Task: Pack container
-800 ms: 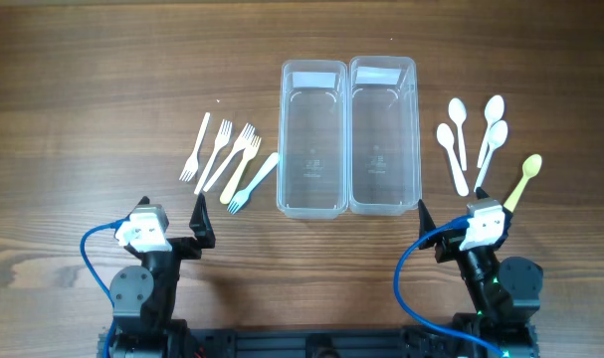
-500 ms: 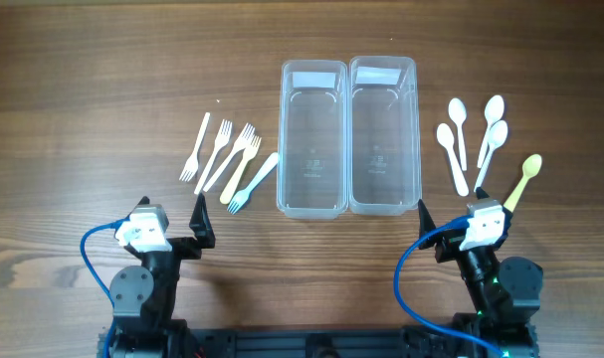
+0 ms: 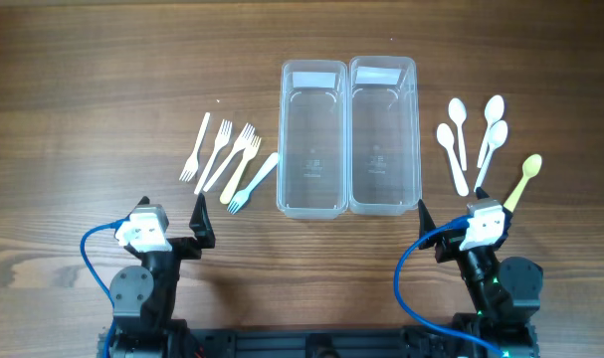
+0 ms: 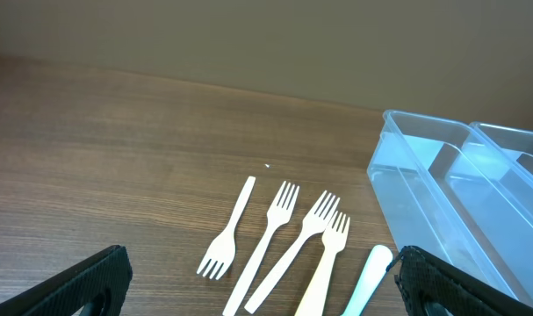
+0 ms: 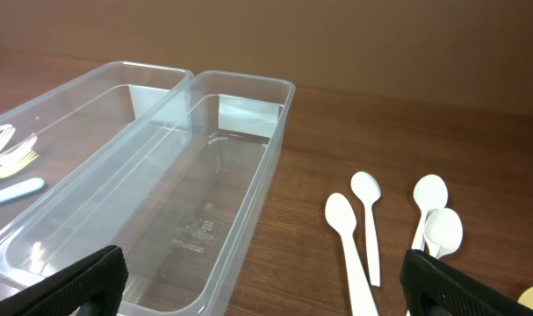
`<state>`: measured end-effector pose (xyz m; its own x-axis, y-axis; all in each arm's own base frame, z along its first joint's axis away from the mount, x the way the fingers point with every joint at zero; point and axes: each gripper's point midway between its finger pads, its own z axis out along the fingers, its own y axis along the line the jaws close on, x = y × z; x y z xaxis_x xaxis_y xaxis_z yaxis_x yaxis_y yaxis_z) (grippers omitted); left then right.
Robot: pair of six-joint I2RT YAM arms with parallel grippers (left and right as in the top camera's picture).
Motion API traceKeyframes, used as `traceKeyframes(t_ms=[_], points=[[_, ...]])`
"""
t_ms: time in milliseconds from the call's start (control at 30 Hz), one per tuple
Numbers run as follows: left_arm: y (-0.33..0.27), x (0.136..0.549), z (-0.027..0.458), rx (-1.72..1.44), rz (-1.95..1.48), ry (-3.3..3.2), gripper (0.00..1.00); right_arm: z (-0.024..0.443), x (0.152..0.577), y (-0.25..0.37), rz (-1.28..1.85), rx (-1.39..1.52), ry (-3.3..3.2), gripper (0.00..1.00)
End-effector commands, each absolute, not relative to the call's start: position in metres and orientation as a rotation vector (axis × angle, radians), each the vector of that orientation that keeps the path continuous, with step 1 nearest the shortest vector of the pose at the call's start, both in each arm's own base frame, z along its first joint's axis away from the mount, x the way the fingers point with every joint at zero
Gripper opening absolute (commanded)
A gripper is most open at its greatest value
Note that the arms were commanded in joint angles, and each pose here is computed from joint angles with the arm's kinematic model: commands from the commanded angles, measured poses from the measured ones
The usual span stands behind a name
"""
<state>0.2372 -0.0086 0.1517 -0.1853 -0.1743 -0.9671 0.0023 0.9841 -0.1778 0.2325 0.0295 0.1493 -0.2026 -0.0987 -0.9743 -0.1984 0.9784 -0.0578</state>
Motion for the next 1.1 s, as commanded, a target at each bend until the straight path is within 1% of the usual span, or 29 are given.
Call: traceKeyframes(t_ms=[0,1067], points=[[-0.0093,0.2373,0.1478,-0.123,-0.163,1.756,1.0,0.1494,0.233,0.0277,0.081,-0.212,1.771,1.0],[-0.0093,0.2373,0.1478,-0.123,-0.163,1.756,1.0,0.1494,0.2332,0.0264,0.078,-0.202,1.772,1.0]])
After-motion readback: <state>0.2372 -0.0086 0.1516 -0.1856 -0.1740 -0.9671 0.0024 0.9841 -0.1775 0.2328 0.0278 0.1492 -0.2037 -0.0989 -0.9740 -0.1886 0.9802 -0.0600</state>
